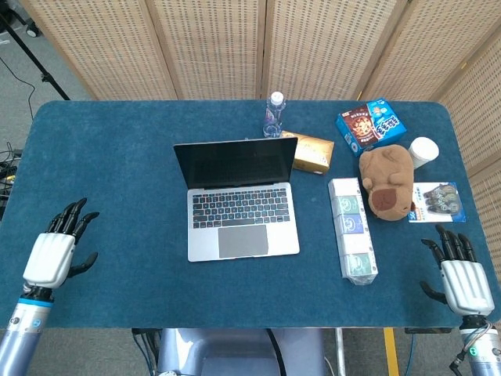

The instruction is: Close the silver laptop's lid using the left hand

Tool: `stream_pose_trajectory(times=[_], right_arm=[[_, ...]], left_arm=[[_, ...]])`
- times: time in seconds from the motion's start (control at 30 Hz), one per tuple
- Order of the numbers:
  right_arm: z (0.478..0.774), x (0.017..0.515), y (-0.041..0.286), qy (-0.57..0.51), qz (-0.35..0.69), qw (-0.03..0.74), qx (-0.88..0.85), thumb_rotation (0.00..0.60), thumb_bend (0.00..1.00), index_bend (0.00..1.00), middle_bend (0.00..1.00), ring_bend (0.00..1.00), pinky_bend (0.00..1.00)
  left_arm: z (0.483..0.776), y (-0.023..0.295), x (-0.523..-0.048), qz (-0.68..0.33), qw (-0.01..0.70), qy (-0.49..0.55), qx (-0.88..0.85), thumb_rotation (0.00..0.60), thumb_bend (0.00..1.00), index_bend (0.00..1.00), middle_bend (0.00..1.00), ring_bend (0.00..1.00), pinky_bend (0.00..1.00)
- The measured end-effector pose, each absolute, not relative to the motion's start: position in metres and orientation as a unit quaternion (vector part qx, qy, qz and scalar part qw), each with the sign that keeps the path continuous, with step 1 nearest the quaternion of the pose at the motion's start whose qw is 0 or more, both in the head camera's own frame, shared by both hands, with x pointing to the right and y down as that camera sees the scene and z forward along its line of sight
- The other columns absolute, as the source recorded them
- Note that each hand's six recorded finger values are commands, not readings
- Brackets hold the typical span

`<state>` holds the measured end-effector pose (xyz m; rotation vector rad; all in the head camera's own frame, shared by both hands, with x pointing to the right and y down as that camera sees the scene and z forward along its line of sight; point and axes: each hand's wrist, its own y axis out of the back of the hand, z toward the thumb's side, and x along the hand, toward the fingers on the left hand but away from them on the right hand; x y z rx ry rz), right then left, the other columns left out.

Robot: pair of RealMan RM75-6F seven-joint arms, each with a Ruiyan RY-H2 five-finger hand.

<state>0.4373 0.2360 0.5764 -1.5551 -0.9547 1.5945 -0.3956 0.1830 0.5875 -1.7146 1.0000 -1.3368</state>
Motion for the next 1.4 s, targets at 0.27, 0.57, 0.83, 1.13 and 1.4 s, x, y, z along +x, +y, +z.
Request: stream_pose_trajectory(times=[0.27, 0.57, 0.83, 1.13, 1.4], right_arm=[[0.579, 0.434, 0.238, -0.363, 0.616, 0.352, -0.604, 0.6, 0.24, 0.19, 0.0, 0.0, 0.0], [0.582, 0.435, 0.239, -0.358, 0.62, 0.348, -0.605, 0.6, 0.24, 0.19, 0.0, 0.0, 0.0], [0.584, 0.436, 0.239, -0.358, 0.62, 0.345, -0.607, 0.6, 0.24, 0.19, 0.0, 0.0, 0.0], [0.585, 0.437, 0.239, -0.359, 0.62, 0.342, -0.608, 0.6, 0.24, 0.19, 0.0, 0.0, 0.0], [0.587, 0.439, 0.239, -0.358, 0.622, 0.339, -0.609, 0.6, 0.24, 0.19, 0.0, 0.0, 0.0]], left_arm=[[0.6, 0.146, -0.356, -0.485, 0.357, 0.387, -0.699, 0.6, 0.26, 0.2, 0.0, 0.04, 0.15], [0.607, 0.123, -0.305, -0.45, 0.369, 0.376, -0.721, 0.6, 0.25, 0.2, 0.0, 0.04, 0.15], [0.604, 0.097, -0.268, -0.423, 0.387, 0.368, -0.732, 0.6, 0.26, 0.2, 0.0, 0.04, 0.15], [0.607, 0.077, -0.24, -0.409, 0.394, 0.36, -0.74, 0.6, 0.25, 0.19, 0.0, 0.03, 0.14], [0.606, 0.051, -0.225, -0.401, 0.418, 0.35, -0.736, 0.6, 0.25, 0.18, 0.0, 0.03, 0.14]])
